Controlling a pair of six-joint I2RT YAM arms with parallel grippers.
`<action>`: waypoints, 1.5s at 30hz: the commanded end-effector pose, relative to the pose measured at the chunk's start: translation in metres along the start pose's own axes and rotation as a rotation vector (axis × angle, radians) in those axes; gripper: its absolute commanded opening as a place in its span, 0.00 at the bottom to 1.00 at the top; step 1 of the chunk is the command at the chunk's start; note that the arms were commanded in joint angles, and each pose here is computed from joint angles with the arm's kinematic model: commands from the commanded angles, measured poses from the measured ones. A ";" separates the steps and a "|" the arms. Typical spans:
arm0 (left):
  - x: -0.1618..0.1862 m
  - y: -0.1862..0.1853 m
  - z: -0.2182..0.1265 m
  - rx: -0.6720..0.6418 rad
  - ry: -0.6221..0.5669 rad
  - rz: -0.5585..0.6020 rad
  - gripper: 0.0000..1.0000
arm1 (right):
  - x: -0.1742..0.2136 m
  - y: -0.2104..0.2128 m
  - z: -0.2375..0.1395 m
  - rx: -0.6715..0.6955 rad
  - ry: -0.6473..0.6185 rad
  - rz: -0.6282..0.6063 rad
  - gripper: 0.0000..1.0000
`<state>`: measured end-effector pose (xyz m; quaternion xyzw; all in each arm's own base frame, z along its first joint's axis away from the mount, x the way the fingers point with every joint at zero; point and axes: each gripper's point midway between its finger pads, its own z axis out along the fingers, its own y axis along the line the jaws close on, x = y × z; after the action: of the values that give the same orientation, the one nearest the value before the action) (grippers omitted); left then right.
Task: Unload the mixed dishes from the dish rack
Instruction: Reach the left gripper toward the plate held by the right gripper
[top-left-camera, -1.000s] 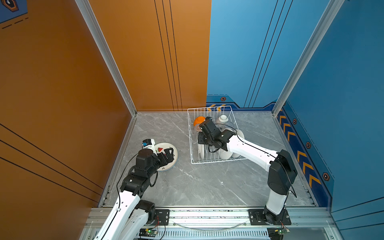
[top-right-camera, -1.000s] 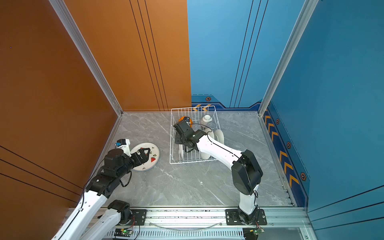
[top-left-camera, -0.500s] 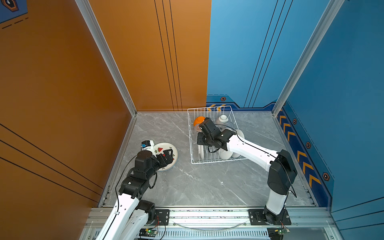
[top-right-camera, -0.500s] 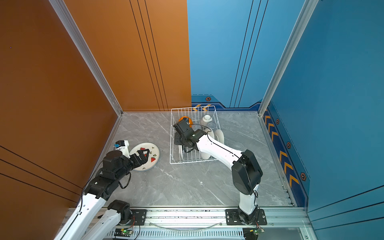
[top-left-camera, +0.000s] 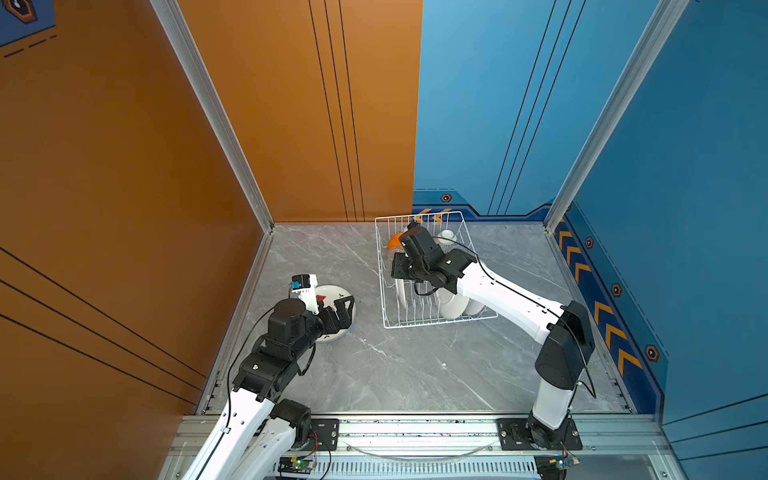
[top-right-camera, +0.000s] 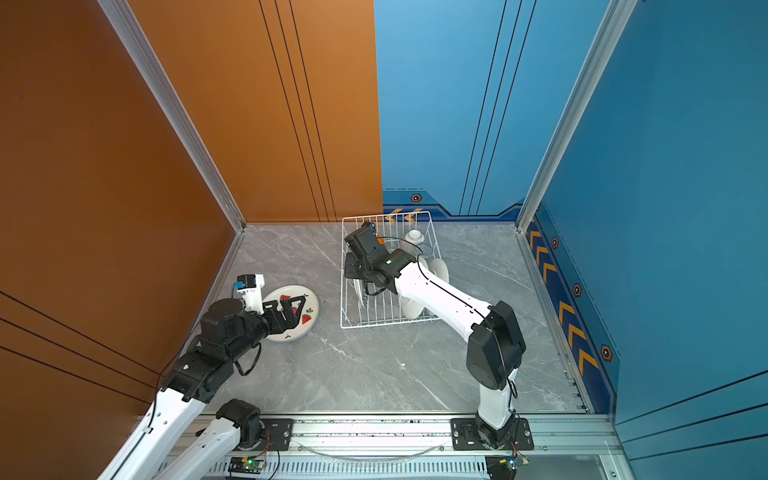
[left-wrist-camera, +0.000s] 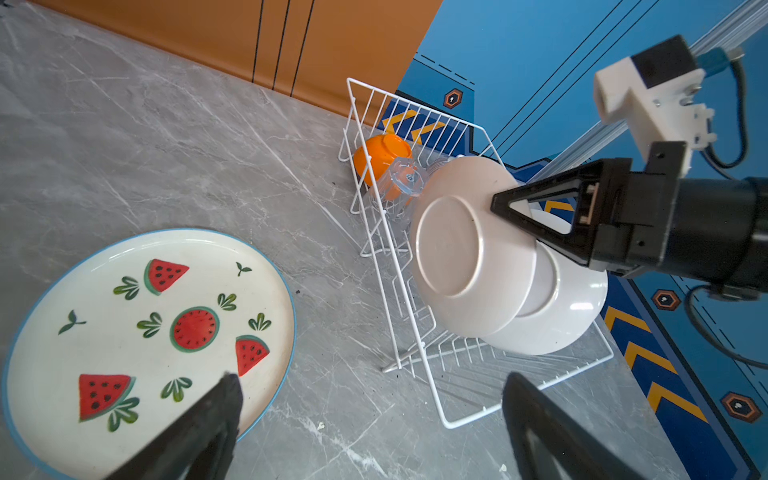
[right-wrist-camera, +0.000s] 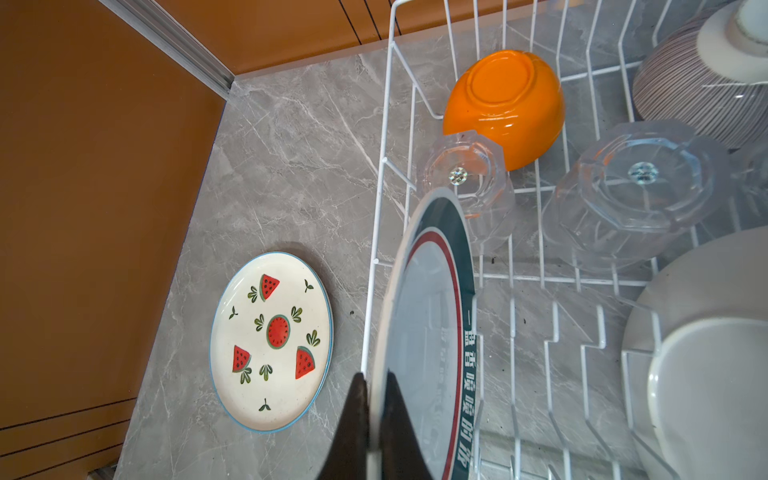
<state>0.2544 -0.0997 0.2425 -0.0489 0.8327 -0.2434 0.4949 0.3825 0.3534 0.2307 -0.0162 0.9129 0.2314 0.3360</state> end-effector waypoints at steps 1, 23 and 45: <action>-0.008 -0.016 -0.003 0.052 -0.013 0.069 0.98 | -0.031 -0.001 -0.043 0.027 -0.114 0.003 0.00; -0.015 -0.107 0.020 0.188 -0.209 0.323 0.98 | -0.049 -0.015 -0.091 0.060 -0.244 0.125 0.00; 0.007 -0.159 0.056 0.352 -0.217 0.381 0.98 | -0.064 -0.005 -0.118 -0.145 -0.247 0.332 0.00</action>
<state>0.2773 -0.2481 0.2869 0.1460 0.7270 -0.2653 0.6163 0.3618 0.2888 0.3261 0.1253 0.8570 0.3053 0.3956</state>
